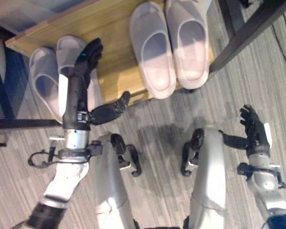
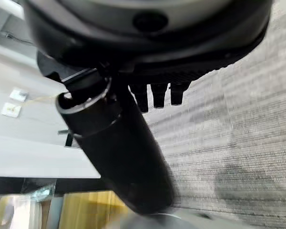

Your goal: Arrange the slippers neatly on the shoe rack.

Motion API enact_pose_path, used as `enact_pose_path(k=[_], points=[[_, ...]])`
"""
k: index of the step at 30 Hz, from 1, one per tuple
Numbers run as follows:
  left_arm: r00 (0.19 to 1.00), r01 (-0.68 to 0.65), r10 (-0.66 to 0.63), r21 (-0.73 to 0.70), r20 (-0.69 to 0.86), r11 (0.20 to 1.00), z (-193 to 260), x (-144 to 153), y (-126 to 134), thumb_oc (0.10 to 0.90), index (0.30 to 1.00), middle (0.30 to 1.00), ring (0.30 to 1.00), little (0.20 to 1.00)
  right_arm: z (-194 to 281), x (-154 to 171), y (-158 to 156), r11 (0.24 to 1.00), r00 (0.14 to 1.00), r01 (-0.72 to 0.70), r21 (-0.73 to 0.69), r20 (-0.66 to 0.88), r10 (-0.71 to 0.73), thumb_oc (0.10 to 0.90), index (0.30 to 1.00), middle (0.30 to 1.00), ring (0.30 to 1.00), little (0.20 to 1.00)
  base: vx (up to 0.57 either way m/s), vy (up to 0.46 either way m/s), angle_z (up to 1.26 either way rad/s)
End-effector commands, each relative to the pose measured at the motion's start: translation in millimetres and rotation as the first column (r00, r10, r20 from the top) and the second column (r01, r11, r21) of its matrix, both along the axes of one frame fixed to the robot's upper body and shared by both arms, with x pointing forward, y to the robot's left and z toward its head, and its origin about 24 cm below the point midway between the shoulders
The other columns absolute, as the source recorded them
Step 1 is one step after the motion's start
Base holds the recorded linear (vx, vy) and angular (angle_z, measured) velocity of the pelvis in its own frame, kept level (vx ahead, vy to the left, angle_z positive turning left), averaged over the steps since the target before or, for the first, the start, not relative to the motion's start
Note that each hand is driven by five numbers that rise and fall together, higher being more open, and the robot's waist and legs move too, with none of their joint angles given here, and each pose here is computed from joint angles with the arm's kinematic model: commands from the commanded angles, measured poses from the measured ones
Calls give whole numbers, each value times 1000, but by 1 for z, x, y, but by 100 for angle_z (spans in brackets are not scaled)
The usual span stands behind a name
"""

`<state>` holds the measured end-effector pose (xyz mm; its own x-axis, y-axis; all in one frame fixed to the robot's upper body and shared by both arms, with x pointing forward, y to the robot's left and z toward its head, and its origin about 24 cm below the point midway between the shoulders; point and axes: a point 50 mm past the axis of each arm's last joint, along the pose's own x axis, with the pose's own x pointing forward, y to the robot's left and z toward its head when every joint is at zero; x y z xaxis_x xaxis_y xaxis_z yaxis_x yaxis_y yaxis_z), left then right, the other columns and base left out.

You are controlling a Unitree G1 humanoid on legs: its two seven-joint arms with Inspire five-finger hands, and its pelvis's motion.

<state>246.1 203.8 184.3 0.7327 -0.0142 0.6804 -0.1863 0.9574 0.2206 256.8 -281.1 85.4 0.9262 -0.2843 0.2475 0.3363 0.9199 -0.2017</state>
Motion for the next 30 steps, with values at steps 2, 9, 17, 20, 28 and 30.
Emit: enact_pose_path(k=[2, 9, 17, 20, 28, 30], points=[[992, 69, -71, 22, 108, 997, 13, -11, -3, 800, 900, 900, 900, 900, 42, 4, 5, 997, 973, -22, -72, 228, 38, 800, 900, 900, 900, 900, -146, -29, 25], [991, 121, -119, 24, -63, 992, -21, -8, -4, 800, 900, 900, 900, 900, 8, 6, 11, 998, 994, -35, -43, 101, 40, 800, 900, 900, 900, 900, -142, -85, 18], [887, 184, -117, 110, -446, 977, -103, -12, -1, 800, 900, 900, 900, 900, -38, 3, 17, 996, 992, -72, -44, -107, 67, 800, 900, 900, 900, 900, -94, -104, 2], [798, 189, -45, 179, -601, 965, -144, -15, 3, 800, 900, 900, 900, 900, -64, -5, 17, 997, 973, -69, -26, -221, 61, 800, 900, 900, 900, 900, -13, -68, 4], [547, 191, 114, 256, -829, 948, -221, -46, 19, 800, 900, 900, 900, 900, -124, -46, 24, 996, 876, -65, 61, -475, 87, 800, 900, 900, 900, 900, 192, -28, 5], [456, 227, 153, 281, -876, 933, -244, -61, 18, 800, 900, 900, 900, 900, -143, -61, 34, 990, 826, -87, 109, -547, 133, 800, 900, 900, 900, 900, 253, 46, 2]])
